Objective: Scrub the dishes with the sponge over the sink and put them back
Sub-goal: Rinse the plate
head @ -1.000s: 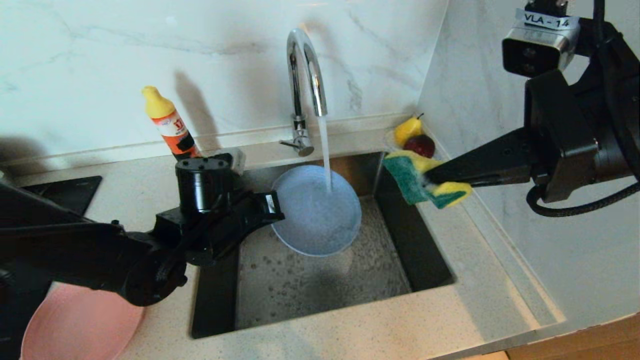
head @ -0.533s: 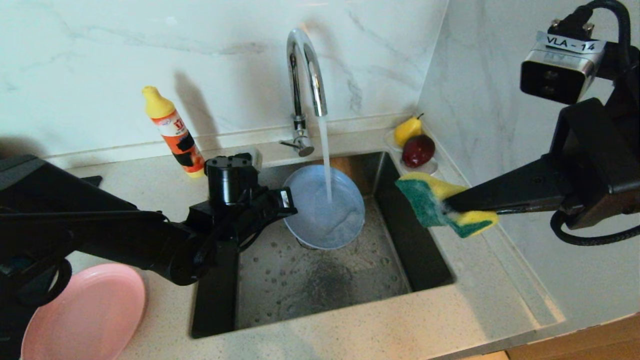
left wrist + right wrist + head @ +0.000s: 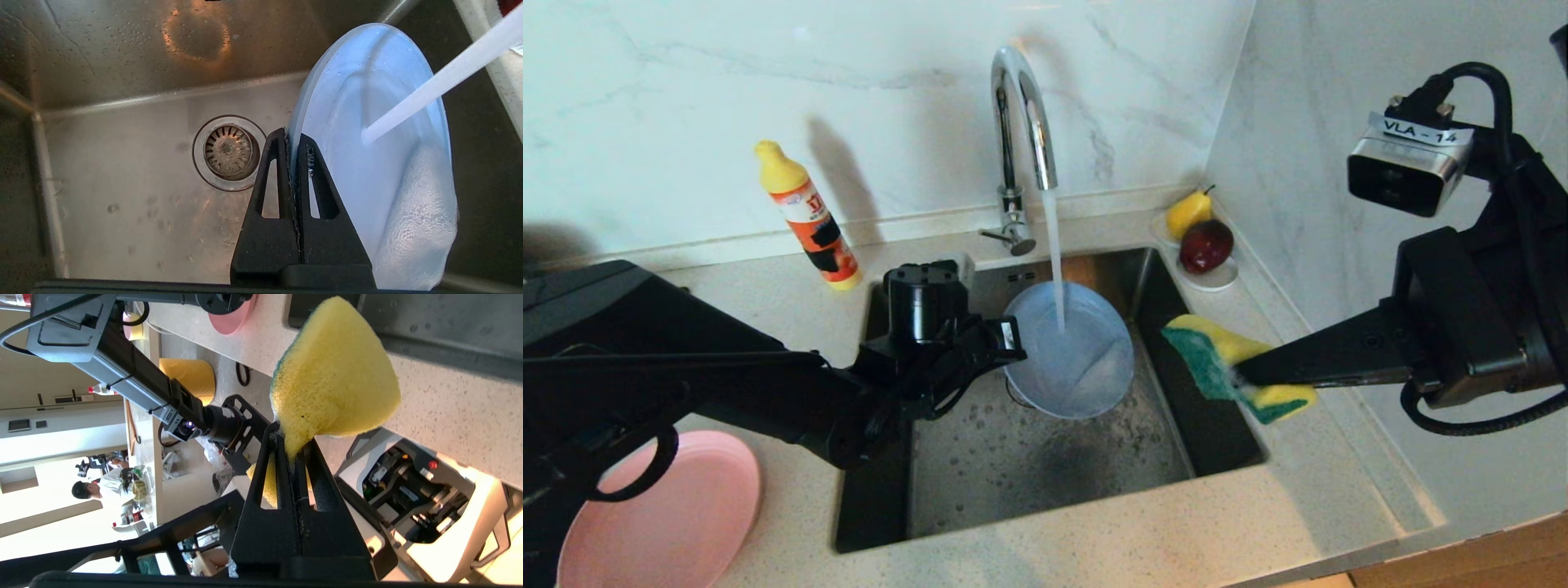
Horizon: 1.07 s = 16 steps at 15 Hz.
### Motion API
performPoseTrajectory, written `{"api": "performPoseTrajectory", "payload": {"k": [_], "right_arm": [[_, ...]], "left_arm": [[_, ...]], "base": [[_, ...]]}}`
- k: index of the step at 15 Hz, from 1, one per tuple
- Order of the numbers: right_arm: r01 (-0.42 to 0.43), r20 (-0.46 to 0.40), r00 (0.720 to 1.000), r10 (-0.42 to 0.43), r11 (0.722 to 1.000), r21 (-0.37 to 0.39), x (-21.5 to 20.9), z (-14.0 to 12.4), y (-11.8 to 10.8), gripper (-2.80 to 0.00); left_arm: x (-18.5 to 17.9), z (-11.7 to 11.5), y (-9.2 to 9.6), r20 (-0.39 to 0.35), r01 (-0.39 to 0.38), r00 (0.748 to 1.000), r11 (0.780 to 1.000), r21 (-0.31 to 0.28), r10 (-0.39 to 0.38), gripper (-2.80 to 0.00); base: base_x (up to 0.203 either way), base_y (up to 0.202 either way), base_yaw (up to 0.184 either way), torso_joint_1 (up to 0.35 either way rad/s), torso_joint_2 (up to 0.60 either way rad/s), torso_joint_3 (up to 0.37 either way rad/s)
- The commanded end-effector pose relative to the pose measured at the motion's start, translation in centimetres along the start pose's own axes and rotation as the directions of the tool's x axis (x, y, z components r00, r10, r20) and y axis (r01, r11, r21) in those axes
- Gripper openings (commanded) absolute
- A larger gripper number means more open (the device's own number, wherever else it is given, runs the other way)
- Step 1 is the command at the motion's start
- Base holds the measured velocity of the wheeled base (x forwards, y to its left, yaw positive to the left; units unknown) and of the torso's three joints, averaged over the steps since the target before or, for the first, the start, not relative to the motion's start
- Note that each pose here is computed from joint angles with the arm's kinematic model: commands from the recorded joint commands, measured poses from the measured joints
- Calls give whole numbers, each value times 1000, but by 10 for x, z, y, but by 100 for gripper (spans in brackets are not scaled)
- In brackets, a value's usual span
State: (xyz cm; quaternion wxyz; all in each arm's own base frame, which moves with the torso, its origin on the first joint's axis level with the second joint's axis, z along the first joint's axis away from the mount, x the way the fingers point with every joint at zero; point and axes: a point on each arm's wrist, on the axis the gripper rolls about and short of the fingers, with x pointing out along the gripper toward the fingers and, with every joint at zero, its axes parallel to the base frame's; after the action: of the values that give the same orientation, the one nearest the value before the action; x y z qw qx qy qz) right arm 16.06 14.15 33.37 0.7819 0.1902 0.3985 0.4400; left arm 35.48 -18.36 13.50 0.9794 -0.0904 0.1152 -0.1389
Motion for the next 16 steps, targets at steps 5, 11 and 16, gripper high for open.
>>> {"api": "performPoseTrajectory", "payload": {"k": [5,11,16], "right_arm": [[3,-6,1000,-3,1000,9,3,0,-2,-280],[30,-41,999,-29,999,39,14,-1,-11,-280],[39,-46,998,-37,998,47,16,-2,-13,-280]], "left_arm": [[-26,15,13,30,-33,999,999,14,32,-280],[-93,58,51,187,-152,975,970,189,117,-280],[-126,76,80,409,-311,895,905,290,177,-280]], "base": [[0,0,0,0,0,0],[0,0,0,0,0,0],[0,0,0,0,0,0]]}}
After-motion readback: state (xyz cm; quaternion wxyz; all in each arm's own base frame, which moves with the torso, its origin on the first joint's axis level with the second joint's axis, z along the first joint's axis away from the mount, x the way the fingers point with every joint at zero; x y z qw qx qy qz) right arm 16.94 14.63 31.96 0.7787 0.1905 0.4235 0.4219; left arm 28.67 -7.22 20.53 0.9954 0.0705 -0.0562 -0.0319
